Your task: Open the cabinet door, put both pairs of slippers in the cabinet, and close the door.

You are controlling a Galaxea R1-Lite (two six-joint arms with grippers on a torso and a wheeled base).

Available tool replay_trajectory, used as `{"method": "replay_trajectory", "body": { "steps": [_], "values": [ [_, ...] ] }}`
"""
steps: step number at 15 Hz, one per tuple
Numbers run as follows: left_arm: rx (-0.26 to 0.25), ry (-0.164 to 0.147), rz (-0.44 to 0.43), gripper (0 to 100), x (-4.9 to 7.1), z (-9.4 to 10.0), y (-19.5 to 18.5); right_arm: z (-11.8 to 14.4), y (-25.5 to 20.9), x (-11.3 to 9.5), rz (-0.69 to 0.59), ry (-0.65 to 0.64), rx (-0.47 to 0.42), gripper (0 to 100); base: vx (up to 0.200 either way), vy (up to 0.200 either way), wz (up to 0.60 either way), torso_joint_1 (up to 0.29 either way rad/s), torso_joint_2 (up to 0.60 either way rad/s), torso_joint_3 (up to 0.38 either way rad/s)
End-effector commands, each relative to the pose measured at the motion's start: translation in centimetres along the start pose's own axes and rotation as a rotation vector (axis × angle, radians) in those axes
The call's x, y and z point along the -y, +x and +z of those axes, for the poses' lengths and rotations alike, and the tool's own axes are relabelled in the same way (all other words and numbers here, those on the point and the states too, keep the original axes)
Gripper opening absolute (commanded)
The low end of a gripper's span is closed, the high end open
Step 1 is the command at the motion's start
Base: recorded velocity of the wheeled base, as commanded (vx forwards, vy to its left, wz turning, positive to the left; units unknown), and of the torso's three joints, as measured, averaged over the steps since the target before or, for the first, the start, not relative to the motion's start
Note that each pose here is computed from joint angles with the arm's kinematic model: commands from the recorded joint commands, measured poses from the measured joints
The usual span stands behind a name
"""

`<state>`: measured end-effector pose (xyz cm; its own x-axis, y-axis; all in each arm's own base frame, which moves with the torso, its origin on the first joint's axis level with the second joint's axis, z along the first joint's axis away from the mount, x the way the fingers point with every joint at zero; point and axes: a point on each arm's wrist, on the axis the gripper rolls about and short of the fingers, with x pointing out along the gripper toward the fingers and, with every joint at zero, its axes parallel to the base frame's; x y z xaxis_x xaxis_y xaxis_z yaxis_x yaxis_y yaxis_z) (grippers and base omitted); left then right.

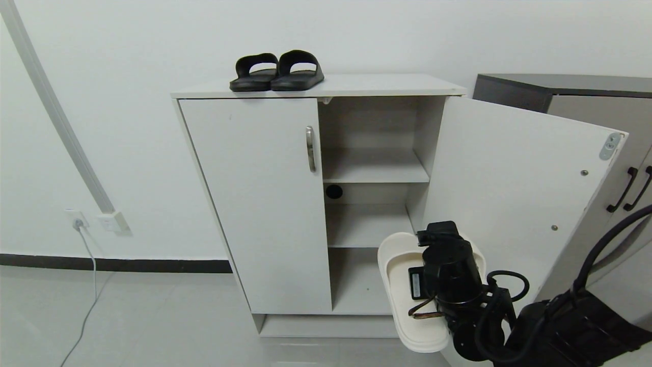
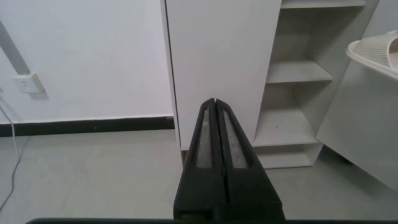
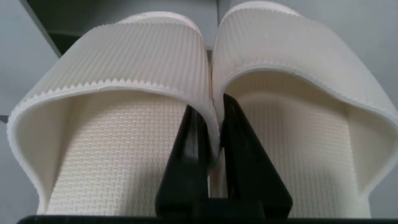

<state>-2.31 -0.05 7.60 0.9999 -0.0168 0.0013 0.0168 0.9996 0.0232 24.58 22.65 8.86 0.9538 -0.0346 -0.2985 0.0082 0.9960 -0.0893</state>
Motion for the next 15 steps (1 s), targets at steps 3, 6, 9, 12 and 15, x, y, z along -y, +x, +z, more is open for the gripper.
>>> {"method": "replay_trajectory", "body": {
  "steps": [3, 6, 9, 12, 15],
  "values": [
    [-0.001, -0.002, 0.000, 0, 0.0, 0.0, 0.0, 0.5, -0.4, -0.9, 0.052, 0.020, 0.021, 0, 0.000, 0.000, 0.00, 0.000, 0.00, 0.000],
    [-0.001, -0.005, 0.001, 0, 0.0, 0.0, 0.0, 0.1, 1.1, -5.6, 0.176, 0.079, 0.061, 0, 0.000, 0.000, 0.00, 0.000, 0.00, 0.000],
    [-0.001, -0.005, 0.001, 0, 0.0, 0.0, 0.0, -1.6, 3.6, -7.5, 0.165, 0.094, 0.046, 0, 0.000, 0.000, 0.00, 0.000, 0.00, 0.000],
    [-0.001, -0.005, 0.000, 0, 0.0, 0.0, 0.0, -2.1, 4.6, -7.0, 0.138, 0.105, 0.032, 0, 0.000, 0.000, 0.00, 0.000, 0.00, 0.000],
    [-0.003, -0.005, 0.000, 0, 0.0, 0.0, 0.0, -2.9, 5.3, -7.2, 0.130, 0.101, 0.019, 0, 0.000, 0.000, 0.00, 0.000, 0.00, 0.000]
  ]
}}
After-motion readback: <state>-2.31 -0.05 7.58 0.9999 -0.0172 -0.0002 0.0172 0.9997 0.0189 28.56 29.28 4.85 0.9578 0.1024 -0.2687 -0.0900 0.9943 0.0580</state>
